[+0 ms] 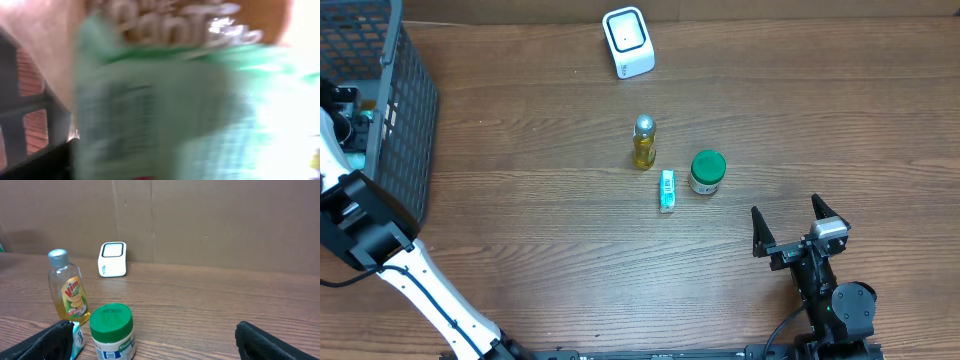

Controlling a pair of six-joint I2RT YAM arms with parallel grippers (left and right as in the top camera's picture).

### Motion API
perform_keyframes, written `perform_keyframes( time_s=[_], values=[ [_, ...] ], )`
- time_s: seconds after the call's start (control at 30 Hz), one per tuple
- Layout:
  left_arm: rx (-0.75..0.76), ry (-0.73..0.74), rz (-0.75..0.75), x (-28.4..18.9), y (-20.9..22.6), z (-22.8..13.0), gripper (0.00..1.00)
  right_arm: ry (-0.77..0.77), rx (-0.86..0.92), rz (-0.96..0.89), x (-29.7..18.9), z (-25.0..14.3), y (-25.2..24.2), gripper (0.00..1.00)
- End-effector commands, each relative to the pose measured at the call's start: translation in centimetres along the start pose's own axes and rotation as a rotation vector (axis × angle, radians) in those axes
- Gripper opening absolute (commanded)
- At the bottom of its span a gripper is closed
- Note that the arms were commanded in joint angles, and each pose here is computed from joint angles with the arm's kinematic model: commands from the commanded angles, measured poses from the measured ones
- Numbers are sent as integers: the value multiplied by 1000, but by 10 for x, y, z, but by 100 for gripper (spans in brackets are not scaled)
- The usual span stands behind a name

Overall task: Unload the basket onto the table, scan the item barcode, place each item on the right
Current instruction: 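Grasp the green PanTree wipes pack in the basket with the left gripper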

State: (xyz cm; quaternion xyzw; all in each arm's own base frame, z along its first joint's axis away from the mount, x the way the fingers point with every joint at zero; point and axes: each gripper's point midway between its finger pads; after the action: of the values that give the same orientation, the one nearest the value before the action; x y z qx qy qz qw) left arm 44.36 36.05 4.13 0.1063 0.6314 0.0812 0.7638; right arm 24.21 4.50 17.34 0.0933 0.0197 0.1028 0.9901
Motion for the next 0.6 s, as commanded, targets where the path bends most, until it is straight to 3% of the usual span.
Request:
perform_keyframes(
  time_s=[0.0, 0.13, 0.27, 0.57],
  values=[
    [-4, 78, -71, 39, -20, -20, 100, -3, -5, -13, 0, -2, -3, 100],
    [-112, 2, -38, 15, -4, 1, 99, -3, -5, -12, 0, -2, -3, 100],
    [-114, -111, -83, -17, -3, 26, 99, -3, -5, -12, 0, -2, -3, 100],
    [-35, -49, -136, -2, -19, 10, 100, -3, -5, -13, 0, -2, -3, 100]
  ],
)
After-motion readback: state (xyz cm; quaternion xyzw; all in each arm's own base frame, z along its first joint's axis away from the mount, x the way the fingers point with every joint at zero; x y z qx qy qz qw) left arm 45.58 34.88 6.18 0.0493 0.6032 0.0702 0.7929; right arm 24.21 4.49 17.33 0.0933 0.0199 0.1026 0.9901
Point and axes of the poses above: each gripper's point midway between its finger pads, its own x axis out along the fingers, its own y axis along the line the jaws close on, z = x × y, and after that the axes turned 10 degrees about x, right-handed
